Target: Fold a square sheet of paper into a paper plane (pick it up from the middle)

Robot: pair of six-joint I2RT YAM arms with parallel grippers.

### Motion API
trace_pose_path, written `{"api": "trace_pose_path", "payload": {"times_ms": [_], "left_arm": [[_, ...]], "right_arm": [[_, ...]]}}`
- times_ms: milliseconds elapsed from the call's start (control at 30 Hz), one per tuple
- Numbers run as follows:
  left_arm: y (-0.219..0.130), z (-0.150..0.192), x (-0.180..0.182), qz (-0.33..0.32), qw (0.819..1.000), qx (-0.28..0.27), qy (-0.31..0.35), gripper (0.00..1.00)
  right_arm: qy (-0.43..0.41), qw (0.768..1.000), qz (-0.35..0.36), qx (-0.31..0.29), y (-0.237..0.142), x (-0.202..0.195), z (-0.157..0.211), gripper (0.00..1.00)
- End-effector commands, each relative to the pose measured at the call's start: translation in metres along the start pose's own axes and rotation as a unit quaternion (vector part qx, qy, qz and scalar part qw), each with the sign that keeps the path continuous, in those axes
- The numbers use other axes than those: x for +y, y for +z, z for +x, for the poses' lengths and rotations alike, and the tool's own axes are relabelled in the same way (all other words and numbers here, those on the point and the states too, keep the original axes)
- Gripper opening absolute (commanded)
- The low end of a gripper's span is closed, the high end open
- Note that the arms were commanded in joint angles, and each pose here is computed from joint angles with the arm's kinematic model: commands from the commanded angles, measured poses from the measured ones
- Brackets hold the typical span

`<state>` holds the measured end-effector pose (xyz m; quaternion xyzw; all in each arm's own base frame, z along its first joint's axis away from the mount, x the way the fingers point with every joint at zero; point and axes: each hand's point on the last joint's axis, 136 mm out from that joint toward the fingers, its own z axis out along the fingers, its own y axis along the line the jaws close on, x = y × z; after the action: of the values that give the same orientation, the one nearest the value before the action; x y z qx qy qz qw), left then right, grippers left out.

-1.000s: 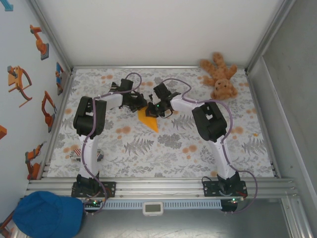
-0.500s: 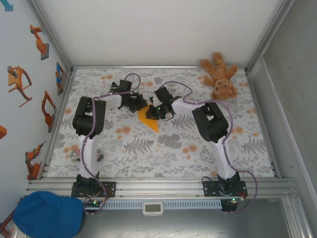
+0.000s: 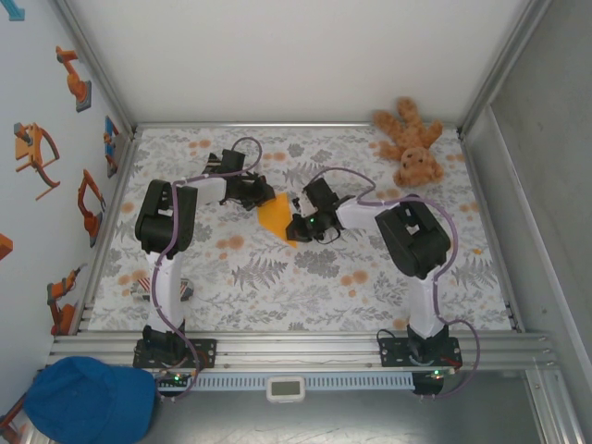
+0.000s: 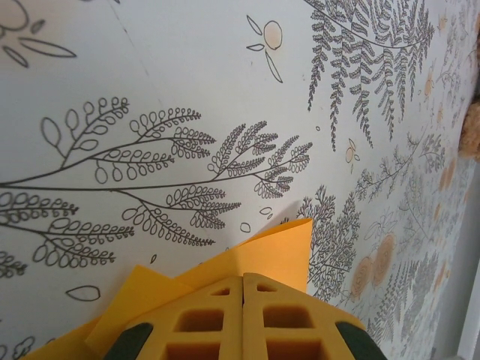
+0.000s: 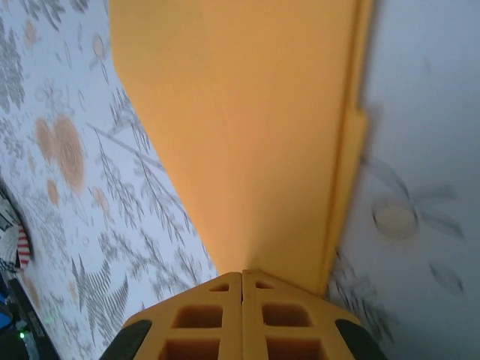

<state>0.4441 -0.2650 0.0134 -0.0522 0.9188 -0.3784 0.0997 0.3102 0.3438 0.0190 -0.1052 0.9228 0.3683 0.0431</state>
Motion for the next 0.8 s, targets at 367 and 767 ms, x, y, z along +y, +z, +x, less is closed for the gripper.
{"api": "trace_pose_path", "payload": {"times_ms": [367,767], "left_arm": [[-0.031,-0.014,-0.041,0.010,1.000,-0.016,0.009,0.15],[-0.100,-0.001,-0.036,0.010,0.993,-0.108,-0.052,0.54]], "right_arm": [[-0.023,0.996,0.006,-0.092,-0.054,0.013,-0.002,0.05],[0.017,0.992,-0.003,-0.125,-0.037,0.015,-0.090,0.22]]}}
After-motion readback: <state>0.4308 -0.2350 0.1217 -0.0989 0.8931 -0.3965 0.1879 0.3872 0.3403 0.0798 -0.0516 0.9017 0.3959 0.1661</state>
